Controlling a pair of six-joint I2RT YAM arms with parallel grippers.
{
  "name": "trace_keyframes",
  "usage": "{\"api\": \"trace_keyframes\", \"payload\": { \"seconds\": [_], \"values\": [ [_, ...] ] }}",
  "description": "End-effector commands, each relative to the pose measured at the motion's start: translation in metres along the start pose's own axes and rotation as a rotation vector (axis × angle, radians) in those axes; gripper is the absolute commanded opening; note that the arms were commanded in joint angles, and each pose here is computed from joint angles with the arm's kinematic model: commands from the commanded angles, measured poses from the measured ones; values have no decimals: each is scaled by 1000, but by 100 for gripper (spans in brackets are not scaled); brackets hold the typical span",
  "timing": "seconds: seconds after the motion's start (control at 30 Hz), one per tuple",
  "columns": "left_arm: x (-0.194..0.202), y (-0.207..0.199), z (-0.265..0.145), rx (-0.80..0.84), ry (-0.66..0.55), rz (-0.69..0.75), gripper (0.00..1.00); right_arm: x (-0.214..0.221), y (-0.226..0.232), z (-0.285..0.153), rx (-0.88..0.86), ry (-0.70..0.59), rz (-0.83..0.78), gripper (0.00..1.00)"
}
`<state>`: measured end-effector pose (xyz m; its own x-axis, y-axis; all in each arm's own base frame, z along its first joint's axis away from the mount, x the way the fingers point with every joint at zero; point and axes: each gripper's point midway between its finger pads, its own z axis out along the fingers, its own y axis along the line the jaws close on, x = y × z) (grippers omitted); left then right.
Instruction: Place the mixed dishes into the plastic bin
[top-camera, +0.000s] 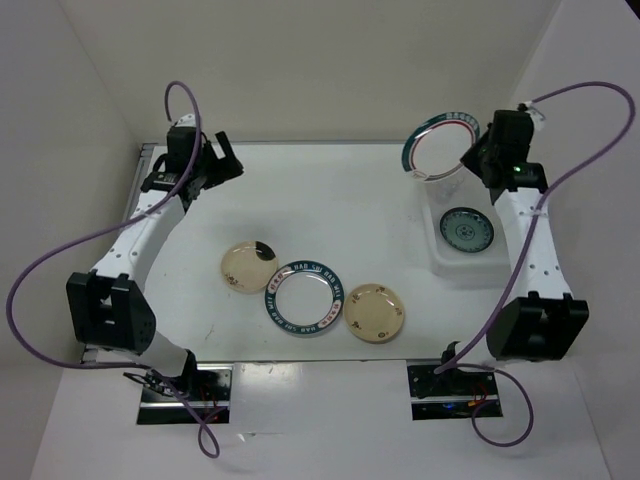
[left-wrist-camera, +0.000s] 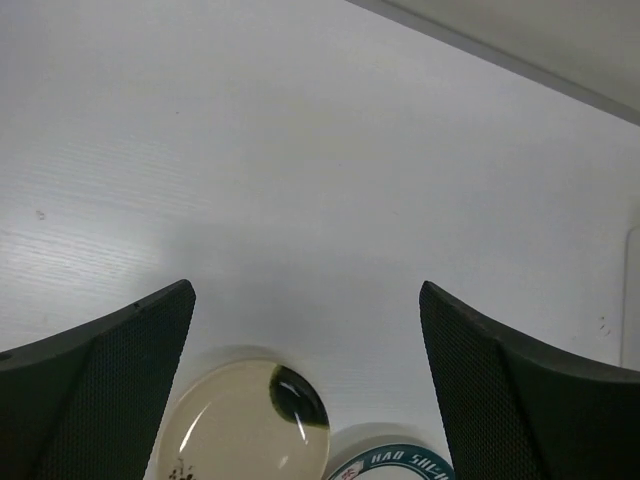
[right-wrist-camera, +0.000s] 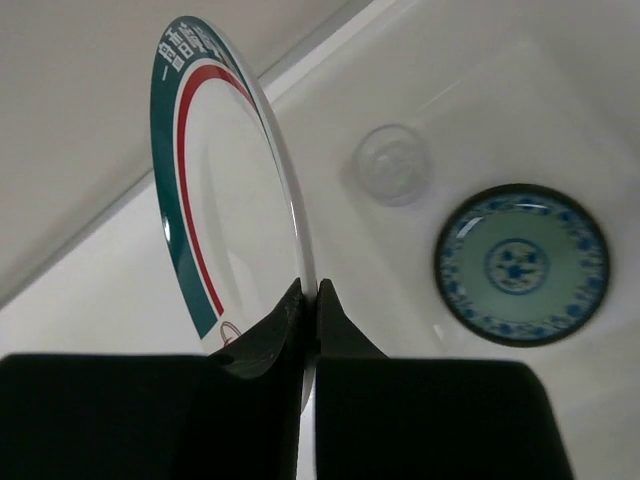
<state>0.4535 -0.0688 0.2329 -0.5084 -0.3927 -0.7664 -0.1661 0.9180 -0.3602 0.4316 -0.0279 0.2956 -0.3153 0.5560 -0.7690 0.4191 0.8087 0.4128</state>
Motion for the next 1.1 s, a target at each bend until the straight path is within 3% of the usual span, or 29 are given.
{"api": "trace_keyframes", "payload": {
  "seconds": [0.0,0.13,0.3,0.43,0.53,0.73,1.07],
  "values": [
    [13,29,-9,-61,49,41,100,-37,-44,-42,152,-96,14,0],
    [25,45,-18,-77,87,48,100,-44,-97,-69,360,-159,17,0],
    [47,55,-20,-82,154,61,100,-14,-159,-79,608,-113,39,0],
    [61,55,-13,-63,205,66,100,14,-185,-70,676,-51,51,0],
    [66,52,-11,-43,223,63,100,38,-198,-49,689,34,56,0],
    [70,49,-9,-27,240,60,100,44,-183,-18,578,45,96,0],
    [76,47,-4,-3,252,47,100,83,-197,25,585,134,98,0]
  ]
}}
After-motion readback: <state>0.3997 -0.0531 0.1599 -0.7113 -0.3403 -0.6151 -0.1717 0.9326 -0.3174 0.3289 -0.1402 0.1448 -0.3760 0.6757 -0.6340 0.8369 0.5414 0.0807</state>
